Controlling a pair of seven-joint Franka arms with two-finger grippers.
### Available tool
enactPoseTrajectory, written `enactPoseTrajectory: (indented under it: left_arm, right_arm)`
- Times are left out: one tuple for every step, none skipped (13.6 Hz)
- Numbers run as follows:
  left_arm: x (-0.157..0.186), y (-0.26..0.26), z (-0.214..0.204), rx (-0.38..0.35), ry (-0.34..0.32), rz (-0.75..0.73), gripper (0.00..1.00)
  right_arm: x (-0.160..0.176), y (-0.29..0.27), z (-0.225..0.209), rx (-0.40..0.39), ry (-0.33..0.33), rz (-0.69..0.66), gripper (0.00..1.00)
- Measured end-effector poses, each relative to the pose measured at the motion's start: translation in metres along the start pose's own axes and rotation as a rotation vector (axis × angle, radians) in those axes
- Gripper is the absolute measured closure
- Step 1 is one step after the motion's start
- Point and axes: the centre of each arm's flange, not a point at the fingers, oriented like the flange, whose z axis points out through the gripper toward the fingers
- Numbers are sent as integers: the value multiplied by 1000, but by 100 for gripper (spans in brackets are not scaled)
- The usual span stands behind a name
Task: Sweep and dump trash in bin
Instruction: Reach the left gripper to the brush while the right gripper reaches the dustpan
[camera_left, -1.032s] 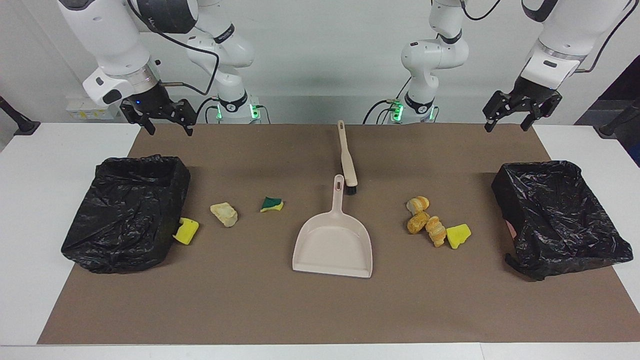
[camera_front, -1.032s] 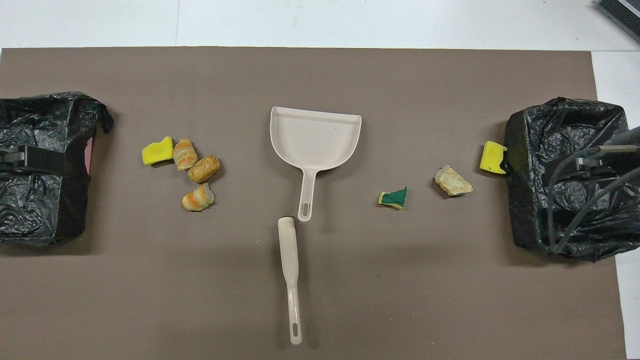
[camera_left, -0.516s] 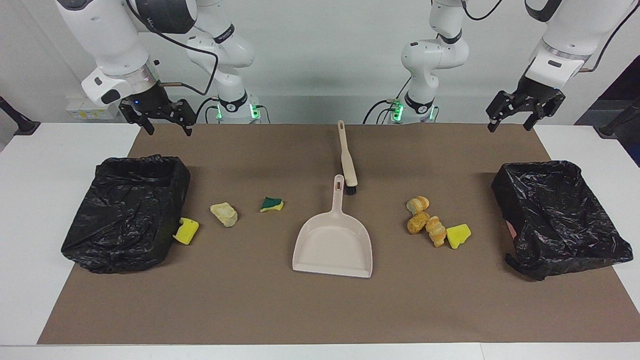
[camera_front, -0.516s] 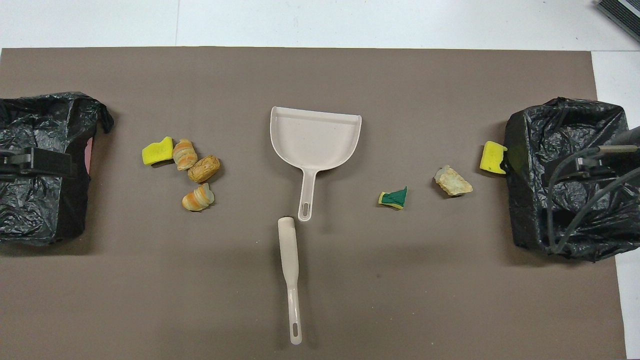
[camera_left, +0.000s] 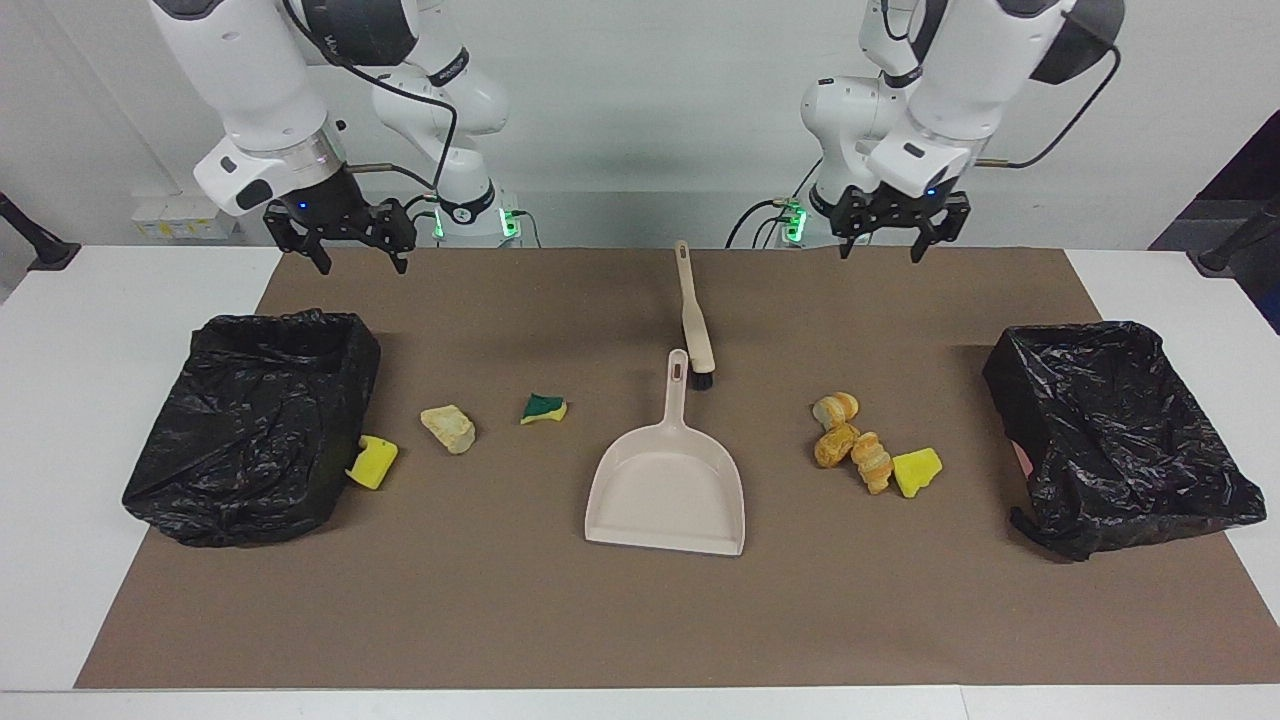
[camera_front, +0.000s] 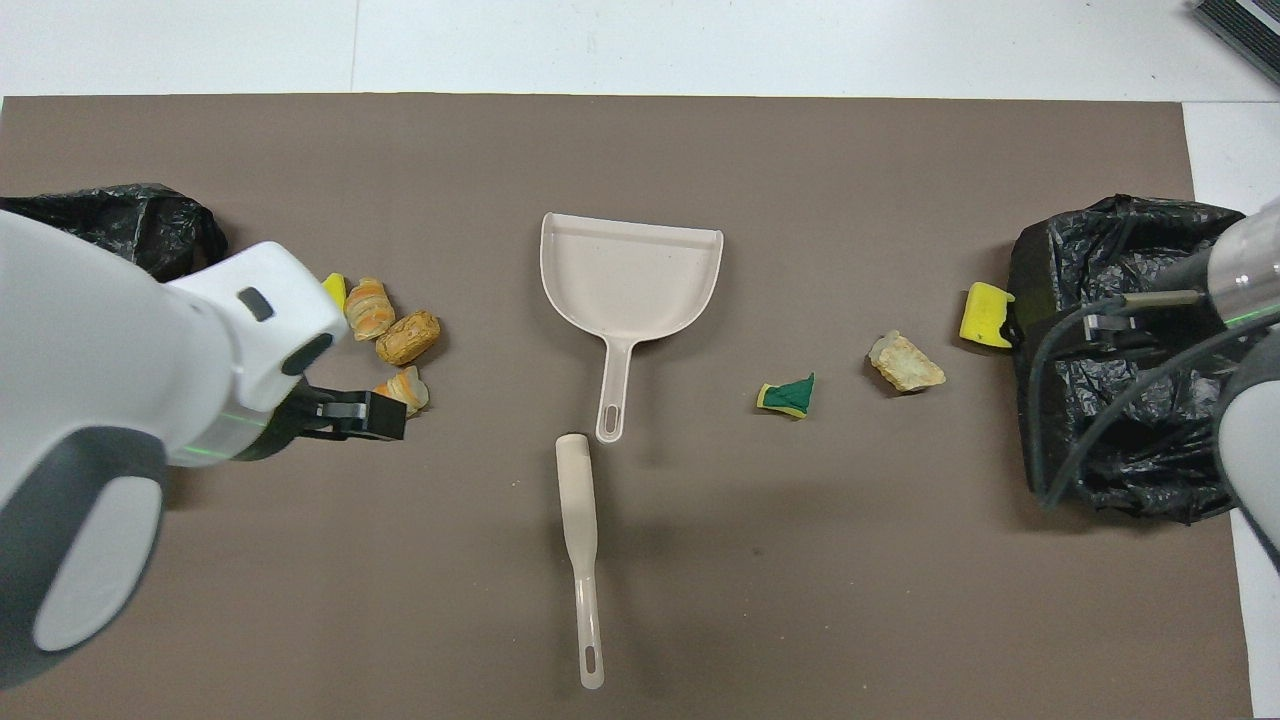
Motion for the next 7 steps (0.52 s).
enactPoseTrajectory:
  left_arm:
    - [-7, 16, 11, 2, -4, 18, 0]
    - [-16, 29, 23, -7, -19, 27, 0]
    - [-27, 43, 38, -21, -38, 37, 0]
    - [-37, 58, 54, -27, -46, 41, 0]
    - [-49, 75, 72, -26, -49, 40, 0]
    - [-61, 93, 90, -22, -47, 40, 0]
    - [-71, 106, 107, -19, -46, 43, 0]
  right_arm:
    - [3, -13, 8, 7, 0, -2, 0]
    - [8, -27, 19, 14, -1, -6, 0]
    - [15, -44, 33, 19, -1, -8, 0]
    - [21, -60, 47, 22, -1, -8, 0]
    - [28, -78, 61, 26, 1, -2, 0]
    - [34, -99, 75, 32, 7, 13, 0]
    - [38, -125, 91, 40, 19, 33, 0]
